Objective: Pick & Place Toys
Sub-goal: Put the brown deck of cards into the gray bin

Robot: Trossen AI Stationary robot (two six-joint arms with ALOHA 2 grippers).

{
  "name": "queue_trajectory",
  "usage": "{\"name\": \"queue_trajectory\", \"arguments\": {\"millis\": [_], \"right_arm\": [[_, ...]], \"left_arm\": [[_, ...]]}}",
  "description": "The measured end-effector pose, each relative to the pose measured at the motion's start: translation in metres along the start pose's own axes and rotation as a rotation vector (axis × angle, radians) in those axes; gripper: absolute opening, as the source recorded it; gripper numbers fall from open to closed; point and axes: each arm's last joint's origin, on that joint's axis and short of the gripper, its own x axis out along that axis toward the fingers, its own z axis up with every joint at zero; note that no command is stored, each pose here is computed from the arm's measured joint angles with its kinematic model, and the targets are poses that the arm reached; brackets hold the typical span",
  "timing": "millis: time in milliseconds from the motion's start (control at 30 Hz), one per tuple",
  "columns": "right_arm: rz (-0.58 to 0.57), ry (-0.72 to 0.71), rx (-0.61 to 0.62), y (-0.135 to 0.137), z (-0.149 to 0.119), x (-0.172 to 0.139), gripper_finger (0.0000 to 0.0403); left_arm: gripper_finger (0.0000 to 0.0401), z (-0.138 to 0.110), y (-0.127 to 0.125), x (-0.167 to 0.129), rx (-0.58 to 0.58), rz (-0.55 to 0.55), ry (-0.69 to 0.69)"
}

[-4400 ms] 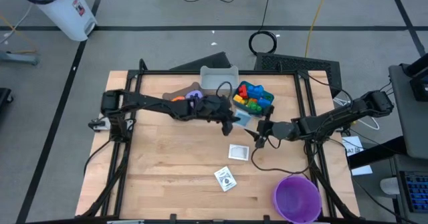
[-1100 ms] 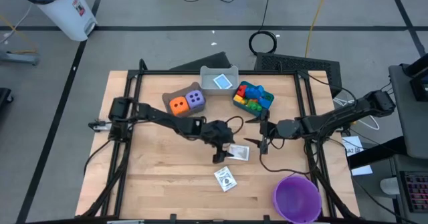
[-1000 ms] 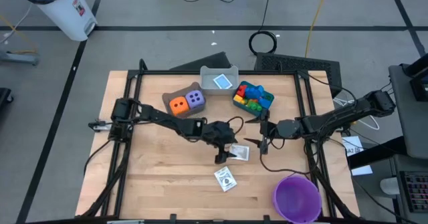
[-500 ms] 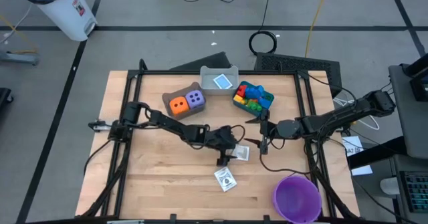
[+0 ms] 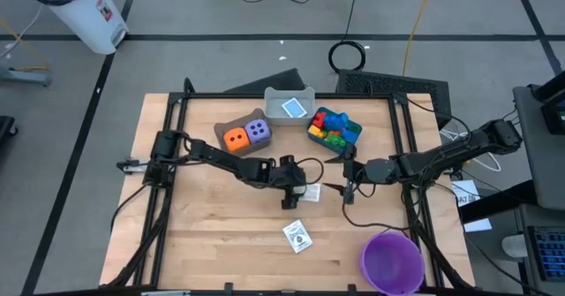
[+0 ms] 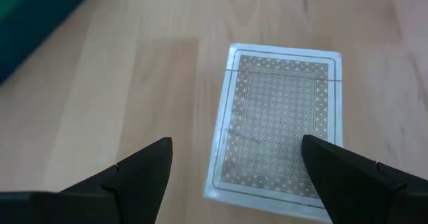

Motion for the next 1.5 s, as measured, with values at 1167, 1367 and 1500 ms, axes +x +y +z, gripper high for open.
{"name": "queue_trajectory", "arguments": {"millis": [1167, 1367, 1500], "right_arm": [[0.001, 0.006, 0.022, 0.0, -0.001, 0.0, 0.0325], [0.001, 0.006, 0.021, 0.0, -0.001, 0.0, 0.0325], [0.001, 0.006, 0.022, 0.0, -0.001, 0.0, 0.0325]], "left_arm": [[0.0347, -0.001, 0.008, -0.037, 0.055, -0.116, 0.007], [0.0347, -0.005, 0.008, -0.035, 0.058, -0.143, 0.003], [0.0347, -0.004, 0.006, -0.036, 0.056, -0.2, -0.009]]}}
